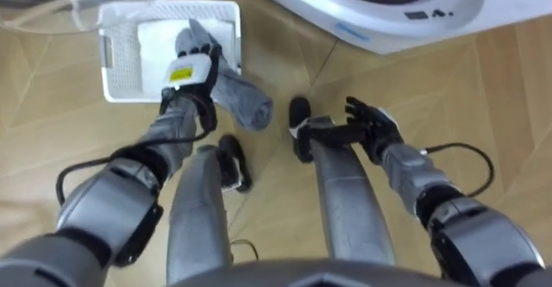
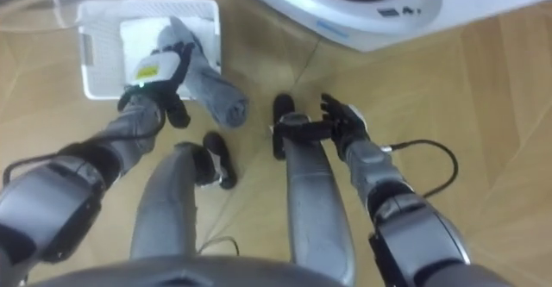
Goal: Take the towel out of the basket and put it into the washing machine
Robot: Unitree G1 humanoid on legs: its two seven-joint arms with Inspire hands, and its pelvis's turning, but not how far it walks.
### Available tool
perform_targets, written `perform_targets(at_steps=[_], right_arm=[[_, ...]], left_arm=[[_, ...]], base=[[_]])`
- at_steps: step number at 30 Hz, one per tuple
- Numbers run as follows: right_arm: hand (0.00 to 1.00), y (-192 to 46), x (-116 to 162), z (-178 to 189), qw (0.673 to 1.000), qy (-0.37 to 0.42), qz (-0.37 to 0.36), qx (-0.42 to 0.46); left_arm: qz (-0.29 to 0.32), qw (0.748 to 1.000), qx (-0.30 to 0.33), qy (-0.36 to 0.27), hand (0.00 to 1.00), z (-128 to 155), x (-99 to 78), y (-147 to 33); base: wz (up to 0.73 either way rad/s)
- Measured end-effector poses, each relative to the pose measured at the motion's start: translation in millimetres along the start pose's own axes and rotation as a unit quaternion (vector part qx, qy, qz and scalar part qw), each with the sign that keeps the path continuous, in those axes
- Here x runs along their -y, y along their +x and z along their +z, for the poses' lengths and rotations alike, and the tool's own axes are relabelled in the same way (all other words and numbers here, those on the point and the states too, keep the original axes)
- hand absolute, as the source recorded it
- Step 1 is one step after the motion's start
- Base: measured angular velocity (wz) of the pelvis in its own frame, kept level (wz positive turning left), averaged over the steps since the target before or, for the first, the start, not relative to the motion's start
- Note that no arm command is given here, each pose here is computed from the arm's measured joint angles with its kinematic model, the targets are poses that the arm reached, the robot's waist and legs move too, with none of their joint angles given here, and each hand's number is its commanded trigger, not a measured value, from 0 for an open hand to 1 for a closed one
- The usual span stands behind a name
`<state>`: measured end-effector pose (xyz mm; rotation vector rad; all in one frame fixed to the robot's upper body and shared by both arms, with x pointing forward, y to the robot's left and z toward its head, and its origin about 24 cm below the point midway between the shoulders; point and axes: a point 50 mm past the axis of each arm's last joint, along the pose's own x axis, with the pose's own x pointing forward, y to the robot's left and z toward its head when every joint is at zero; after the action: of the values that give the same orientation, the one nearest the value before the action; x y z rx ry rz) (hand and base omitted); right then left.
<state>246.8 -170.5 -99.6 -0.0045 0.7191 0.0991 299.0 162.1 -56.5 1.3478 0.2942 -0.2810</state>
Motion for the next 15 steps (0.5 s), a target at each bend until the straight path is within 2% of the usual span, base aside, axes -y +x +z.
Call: perform_targets(at_steps=[8,15], right_arm=[[0.0,5.6,-11.5,20.1,0.999,0.022,0.032,0.029],[0.0,6.1,-18.0,23.0,0.998,0.02,0.046,0.043]], left_arm=[[-0.005,0.998,0.03,0.054,0.0,7.1,-14.3,7.5],[-0.034,0.993,0.066,0.093,0.0,19.8,-2.5,4.8]], base=[[-0.04],[0.01]])
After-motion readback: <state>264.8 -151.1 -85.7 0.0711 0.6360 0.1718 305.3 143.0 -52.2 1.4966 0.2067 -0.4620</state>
